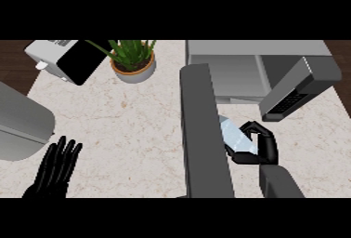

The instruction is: Pick up the milk, place it into the microwave and close the microwave

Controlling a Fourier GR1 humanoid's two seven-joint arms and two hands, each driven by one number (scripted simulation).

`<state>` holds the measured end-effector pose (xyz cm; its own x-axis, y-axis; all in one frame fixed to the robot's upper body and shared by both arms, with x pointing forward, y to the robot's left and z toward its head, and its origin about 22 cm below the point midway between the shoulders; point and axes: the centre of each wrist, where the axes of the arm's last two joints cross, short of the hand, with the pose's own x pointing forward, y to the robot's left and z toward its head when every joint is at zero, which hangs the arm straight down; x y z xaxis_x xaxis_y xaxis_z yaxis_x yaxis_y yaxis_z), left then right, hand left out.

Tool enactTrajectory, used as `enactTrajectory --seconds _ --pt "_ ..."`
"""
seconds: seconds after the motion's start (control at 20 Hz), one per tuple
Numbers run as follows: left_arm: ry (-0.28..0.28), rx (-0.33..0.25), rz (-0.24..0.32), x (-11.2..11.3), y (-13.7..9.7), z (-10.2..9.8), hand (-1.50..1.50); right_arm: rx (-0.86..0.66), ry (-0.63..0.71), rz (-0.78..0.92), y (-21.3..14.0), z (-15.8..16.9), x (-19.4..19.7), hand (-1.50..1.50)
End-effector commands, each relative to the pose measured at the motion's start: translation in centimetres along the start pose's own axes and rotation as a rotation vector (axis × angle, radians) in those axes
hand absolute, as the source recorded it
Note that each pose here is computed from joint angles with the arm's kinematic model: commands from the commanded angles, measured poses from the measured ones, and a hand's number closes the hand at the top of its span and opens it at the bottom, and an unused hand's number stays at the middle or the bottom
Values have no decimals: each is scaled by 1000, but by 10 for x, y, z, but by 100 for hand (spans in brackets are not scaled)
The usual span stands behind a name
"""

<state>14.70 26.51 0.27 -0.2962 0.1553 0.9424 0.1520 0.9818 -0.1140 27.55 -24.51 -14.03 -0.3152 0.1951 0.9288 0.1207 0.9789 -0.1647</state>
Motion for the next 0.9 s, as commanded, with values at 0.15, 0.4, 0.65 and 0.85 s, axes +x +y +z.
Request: enactTrajectory --seconds 0.15,0.4,0.65,0.85 --pt "13 6 1 3 14 2 -150 -40 -79 38 29 -31 30 150" --pt "22 -3 -5 -5 25 6 -150 -69 -64 103 30 -60 39 150" --pt "14 21 9 -7 29 7 -150 -82 -44 125 32 -69 58 150" --pt "16 -4 16 0 48 13 -150 -65 -6 198 27 -107 63 150"
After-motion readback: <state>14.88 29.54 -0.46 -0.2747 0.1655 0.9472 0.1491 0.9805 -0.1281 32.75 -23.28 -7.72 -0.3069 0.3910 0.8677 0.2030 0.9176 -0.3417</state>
